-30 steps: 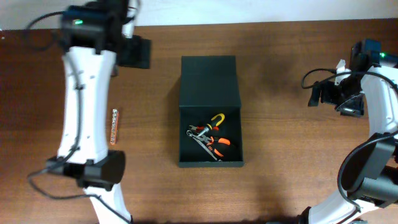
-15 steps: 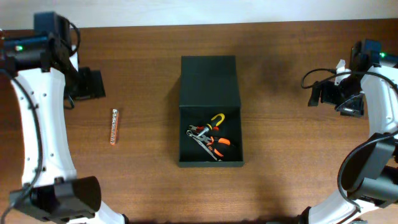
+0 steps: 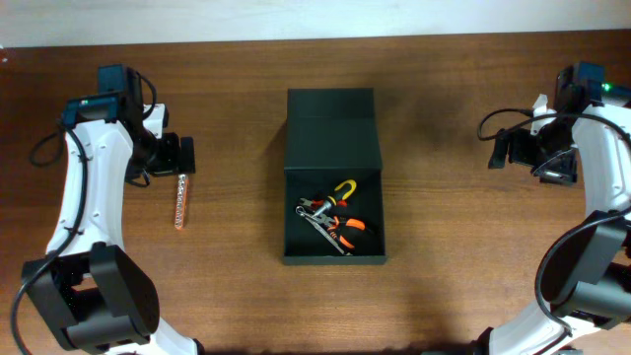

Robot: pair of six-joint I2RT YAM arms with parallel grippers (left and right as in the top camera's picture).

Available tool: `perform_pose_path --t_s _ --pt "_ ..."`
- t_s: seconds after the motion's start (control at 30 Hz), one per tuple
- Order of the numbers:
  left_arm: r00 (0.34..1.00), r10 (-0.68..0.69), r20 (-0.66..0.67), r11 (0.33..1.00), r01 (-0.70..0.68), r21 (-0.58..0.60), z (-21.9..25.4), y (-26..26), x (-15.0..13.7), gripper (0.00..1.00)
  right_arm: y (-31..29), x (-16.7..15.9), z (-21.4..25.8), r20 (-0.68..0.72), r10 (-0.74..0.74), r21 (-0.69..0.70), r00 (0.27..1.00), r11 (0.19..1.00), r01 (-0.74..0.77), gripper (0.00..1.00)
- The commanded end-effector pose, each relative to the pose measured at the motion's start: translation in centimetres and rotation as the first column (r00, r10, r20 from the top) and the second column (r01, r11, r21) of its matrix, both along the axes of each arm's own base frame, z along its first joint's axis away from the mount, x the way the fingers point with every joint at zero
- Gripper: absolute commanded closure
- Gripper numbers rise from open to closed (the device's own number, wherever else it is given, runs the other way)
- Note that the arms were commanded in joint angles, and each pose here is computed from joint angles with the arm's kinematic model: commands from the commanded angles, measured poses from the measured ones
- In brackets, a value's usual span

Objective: Pack container
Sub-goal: 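Move the left gripper down over the orange socket strip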

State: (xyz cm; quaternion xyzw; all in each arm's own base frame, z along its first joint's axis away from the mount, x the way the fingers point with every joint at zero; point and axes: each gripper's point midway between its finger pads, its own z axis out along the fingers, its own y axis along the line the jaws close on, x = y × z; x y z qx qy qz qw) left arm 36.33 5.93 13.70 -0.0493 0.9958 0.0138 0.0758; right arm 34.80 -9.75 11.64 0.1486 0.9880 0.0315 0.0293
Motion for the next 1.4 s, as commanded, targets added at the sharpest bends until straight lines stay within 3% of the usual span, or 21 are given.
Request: perform_pose_path --t_s 0.0,0.3,0.7,0.9,1.2,1.37 --pt "0.999 -0.047 -0.007 0.999 0.046 -0.018 -0.4 -0.2 0.0 0.01 -0.1 0.0 0.2 0.008 -0.002 -0.004 1.0 1.0 0.002 0.01" --pt "0.983 -0.181 0.002 0.983 0.181 -0.001 -1.2 -0.2 1.0 0.01 -0.1 0.0 0.2 0.008 -0.002 -0.004 1.0 1.0 0.002 0.01" --pt "0.985 -0.138 -0.106 0.99 0.135 -0.033 -6.1 0.0 1.4 0.01 -0.1 0.0 0.2 0.008 -0.002 -0.004 1.0 1.0 0.002 0.01" --pt "0.975 -0.118 -0.188 0.992 0.107 -0.068 -7.4 -0.4 0.0 0.01 -0.1 0.0 0.2 0.008 -0.002 -0.004 1.0 1.0 0.002 0.01" --pt "0.975 -0.119 -0.19 0.981 0.086 -0.172 -7.7 -1.9 -0.7 0.01 -0.1 0.0 0.2 0.008 -0.002 -0.004 1.0 1.0 0.002 0.01" --pt "0.965 -0.091 -0.247 0.984 0.049 -0.173 -9.7 -1.0 -2.7 0.01 -0.1 0.0 0.2 0.008 -0.002 -0.004 1.0 1.0 0.002 0.01"
